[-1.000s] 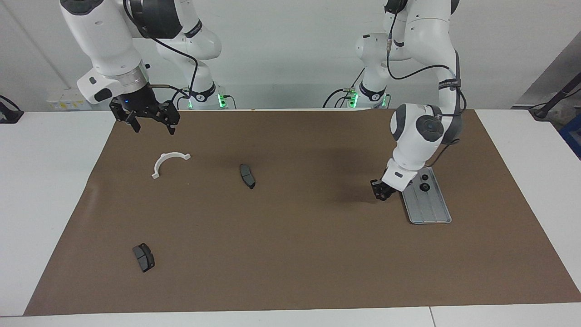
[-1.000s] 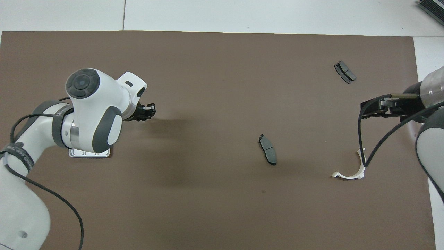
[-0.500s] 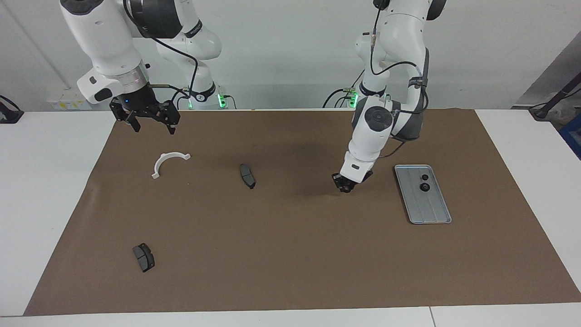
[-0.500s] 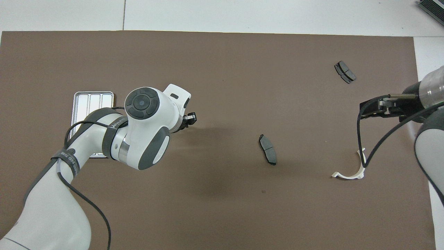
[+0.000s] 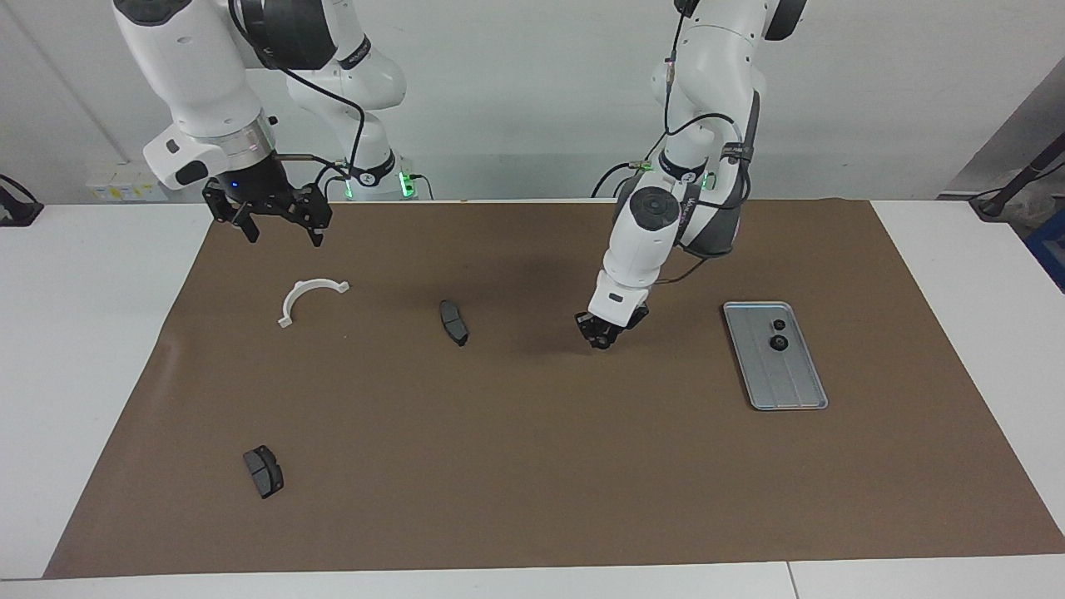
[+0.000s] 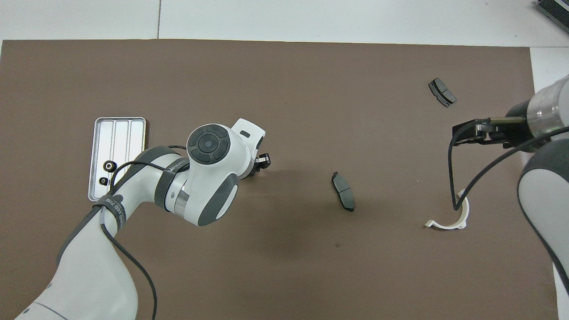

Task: Place bearing gear from tray to pile
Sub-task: 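Carry the gear to the table middle and release it with the left gripper, then grasp the middle gear with the right gripper while the left gripper grasps another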

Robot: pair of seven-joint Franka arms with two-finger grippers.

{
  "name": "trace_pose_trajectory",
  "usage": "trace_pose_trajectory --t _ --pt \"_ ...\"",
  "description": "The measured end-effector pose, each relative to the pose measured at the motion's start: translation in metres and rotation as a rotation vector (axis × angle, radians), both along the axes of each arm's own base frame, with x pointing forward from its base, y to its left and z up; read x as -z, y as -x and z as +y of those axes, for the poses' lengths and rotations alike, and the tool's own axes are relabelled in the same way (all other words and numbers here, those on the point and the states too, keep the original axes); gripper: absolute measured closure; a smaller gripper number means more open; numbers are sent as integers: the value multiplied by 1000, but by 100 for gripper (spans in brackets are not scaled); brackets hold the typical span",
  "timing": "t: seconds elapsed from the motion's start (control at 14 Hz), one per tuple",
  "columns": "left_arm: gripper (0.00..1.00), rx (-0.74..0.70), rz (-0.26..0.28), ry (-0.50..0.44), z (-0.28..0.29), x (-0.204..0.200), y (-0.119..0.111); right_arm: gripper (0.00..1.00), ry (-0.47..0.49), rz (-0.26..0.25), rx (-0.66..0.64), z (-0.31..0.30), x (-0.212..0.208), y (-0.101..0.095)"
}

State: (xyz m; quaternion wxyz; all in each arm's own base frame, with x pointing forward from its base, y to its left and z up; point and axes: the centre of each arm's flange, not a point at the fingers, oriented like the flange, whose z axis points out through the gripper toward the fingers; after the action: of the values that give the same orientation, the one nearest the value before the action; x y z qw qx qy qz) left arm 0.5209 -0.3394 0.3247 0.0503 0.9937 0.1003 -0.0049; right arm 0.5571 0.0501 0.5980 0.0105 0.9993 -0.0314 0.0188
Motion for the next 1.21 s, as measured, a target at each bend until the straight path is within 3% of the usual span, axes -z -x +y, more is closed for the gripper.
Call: trace_pose_trajectory --t 0.07,0.14,0.43,0.71,1.21 --pt "34 -19 2 0 0 0 0 0 0 -4 -9 5 3 -1" --pt "30 -40 4 0 0 0 0 0 -1 -9 -19 10 6 -2" --pt "29 -77 7 -4 7 -1 -5 0 -10 -33 -40 55 32 -16" --pt "30 -112 23 -22 58 -13 -32 0 -23 -44 -20 119 68 -26" --pt "30 91 100 -49 199 -41 -63 0 -53 -57 19 244 133 -25"
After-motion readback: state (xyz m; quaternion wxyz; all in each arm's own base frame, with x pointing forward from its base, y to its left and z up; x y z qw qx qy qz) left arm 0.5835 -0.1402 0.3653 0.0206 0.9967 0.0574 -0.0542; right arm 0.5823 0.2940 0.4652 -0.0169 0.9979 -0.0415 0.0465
